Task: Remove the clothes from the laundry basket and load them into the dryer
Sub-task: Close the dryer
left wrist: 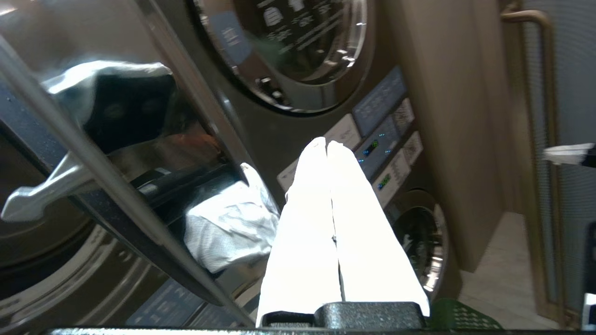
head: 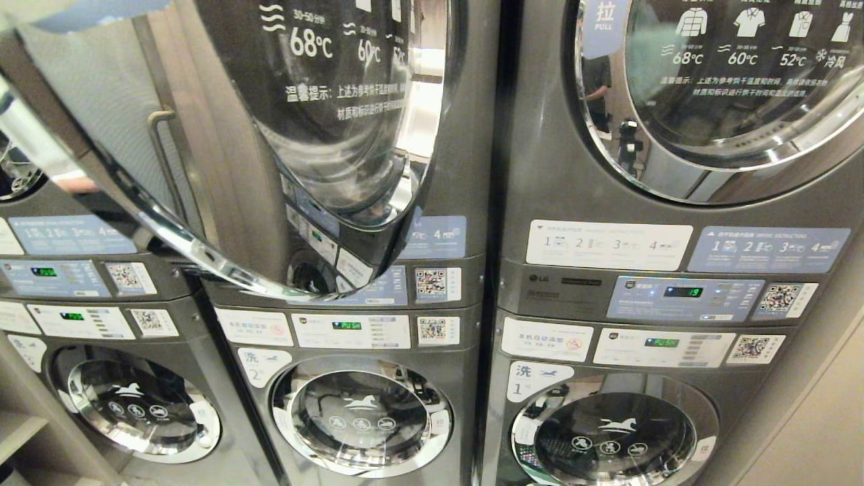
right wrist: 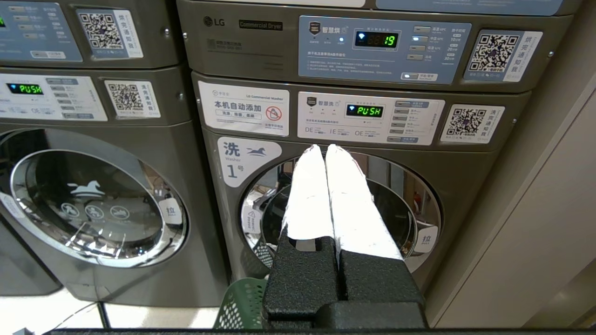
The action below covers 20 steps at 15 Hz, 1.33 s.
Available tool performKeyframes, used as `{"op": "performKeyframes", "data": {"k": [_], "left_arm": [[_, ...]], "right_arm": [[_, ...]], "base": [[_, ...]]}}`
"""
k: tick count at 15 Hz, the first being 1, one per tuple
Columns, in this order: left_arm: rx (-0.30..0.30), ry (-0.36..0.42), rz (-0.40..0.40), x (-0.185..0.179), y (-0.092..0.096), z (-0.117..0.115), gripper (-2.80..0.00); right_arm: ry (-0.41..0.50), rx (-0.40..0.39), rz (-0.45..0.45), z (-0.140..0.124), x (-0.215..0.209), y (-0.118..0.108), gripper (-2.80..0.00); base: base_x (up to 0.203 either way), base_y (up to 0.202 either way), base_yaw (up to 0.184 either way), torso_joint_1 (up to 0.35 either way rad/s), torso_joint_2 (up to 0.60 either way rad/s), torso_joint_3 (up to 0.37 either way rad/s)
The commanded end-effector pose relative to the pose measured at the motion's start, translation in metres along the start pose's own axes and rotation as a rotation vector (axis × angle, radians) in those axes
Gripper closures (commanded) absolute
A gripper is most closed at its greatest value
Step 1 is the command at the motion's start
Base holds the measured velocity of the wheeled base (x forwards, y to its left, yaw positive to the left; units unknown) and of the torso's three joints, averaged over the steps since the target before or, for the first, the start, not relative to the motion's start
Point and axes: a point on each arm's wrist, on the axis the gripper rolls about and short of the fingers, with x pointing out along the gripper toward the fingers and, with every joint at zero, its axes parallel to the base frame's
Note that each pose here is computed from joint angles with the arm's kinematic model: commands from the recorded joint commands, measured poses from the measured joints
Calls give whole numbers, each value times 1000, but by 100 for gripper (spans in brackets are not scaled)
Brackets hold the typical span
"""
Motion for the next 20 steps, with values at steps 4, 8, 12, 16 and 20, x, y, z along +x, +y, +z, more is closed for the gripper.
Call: {"op": "performKeyframes", "data": {"k": [4, 8, 12, 16, 20], "left_arm": [[52, 28, 261, -42, 21, 3, 0], [75, 119, 469, -103, 9, 2, 0], [16, 195, 580, -109, 4, -6, 0], [-7, 146, 500, -93, 16, 3, 0], [-9, 158, 474, -71, 34, 6, 0]], "right_arm": [[-1, 0, 0, 0, 0, 0, 0], [0, 0, 0, 0, 0, 0, 0], [1, 0, 0, 0, 0, 0, 0], [-1, 0, 0, 0, 0, 0, 0], [-1, 0, 0, 0, 0, 0, 0]], "base": [[0, 0, 0, 0, 0, 0], [0, 0, 0, 0, 0, 0], [0, 0, 0, 0, 0, 0], [0, 0, 0, 0, 0, 0], [0, 0, 0, 0, 0, 0]]}}
